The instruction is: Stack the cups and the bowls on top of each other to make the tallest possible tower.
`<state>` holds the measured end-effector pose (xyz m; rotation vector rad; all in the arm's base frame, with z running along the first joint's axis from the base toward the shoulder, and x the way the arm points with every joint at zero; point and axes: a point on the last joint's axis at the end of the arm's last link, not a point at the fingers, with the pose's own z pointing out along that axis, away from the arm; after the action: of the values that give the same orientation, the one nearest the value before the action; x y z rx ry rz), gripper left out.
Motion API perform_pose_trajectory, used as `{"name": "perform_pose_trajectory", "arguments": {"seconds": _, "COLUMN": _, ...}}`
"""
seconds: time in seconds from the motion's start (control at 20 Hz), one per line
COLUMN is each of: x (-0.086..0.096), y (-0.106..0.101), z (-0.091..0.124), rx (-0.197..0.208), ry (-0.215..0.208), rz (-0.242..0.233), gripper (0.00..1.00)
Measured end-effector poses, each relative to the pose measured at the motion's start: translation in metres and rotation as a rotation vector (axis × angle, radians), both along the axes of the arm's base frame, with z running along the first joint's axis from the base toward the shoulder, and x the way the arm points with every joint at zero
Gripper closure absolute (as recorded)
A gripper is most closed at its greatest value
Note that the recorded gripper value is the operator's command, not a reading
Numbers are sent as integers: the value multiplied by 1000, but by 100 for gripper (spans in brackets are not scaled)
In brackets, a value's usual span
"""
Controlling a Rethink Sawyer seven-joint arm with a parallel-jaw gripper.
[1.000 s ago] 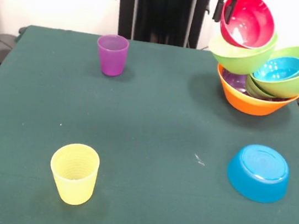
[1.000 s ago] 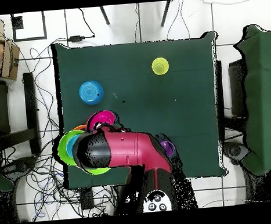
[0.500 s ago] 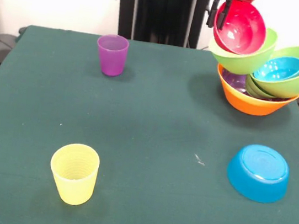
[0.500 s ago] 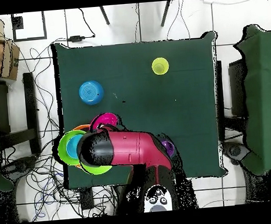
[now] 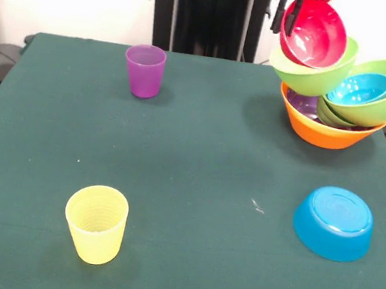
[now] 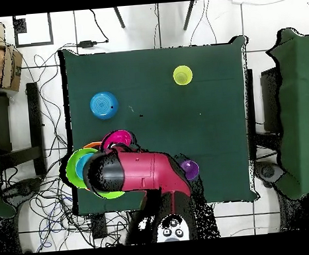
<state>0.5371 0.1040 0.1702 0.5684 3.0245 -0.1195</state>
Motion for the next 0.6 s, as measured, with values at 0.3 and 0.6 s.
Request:
{"name": "perform_pose_trajectory", "arguments": {"seconds": 0.3, "x": -2, "y": 23, "z": 4, "rx": 9, "ry": -10, "rz": 8, "gripper": 100}}
{"name": "perform_pose_trajectory", "arguments": {"seconds": 0.6, "x": 1, "y": 35, "z": 6, "rx": 17, "ry": -50, "rz": -25, "gripper": 0}}
